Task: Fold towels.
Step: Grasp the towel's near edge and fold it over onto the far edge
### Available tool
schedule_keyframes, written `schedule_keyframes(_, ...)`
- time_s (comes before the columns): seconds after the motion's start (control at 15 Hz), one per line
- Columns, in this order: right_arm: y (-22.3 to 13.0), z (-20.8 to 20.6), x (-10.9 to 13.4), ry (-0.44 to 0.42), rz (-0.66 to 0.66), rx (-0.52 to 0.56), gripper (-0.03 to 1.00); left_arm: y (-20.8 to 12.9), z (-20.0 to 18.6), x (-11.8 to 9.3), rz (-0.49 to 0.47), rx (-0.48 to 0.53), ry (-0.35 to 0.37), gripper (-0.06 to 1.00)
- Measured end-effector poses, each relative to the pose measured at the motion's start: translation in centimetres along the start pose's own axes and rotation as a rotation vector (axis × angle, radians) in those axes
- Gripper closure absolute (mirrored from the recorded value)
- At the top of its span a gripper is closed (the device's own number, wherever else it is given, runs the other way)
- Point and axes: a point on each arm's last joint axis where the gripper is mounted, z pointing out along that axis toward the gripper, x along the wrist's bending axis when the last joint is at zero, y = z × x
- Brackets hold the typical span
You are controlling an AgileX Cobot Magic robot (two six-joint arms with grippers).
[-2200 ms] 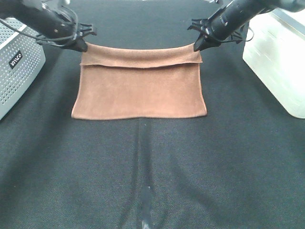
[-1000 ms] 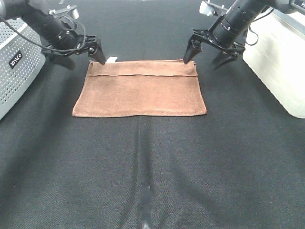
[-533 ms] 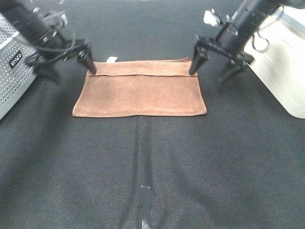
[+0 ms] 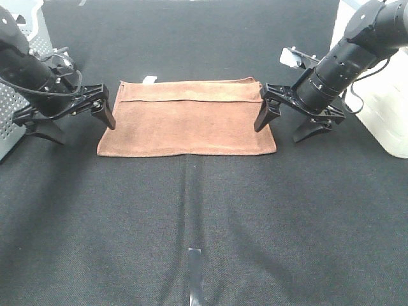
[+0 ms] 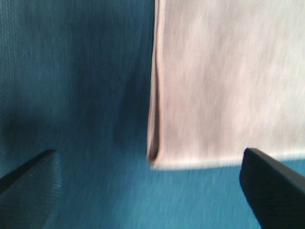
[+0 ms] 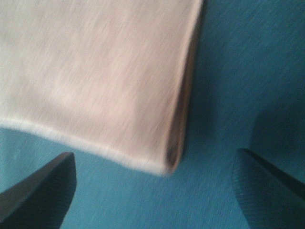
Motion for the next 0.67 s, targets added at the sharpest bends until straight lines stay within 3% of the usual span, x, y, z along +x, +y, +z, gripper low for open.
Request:
schedule_keyframes(0.4,0.4,2.4,-0.7,0.015,0.042,-0.007,0.23,-0.6,3.5,-1.0,-0.008,-0.016,-0.032,-0.01)
schedule_keyframes(0.53,0.5,3.1,-0.6,0.057,0.068,-0.010,0.33,-0.2,4.3,-1.6,-0.009,-0.026,-0.066,0.07)
schedule_keyframes(0.67,0.5,3.6,-0.5,0.090,0.084,-0.010,0.49,0.0,4.9,-2.4,0.006,-0.022,-0.089,0.27)
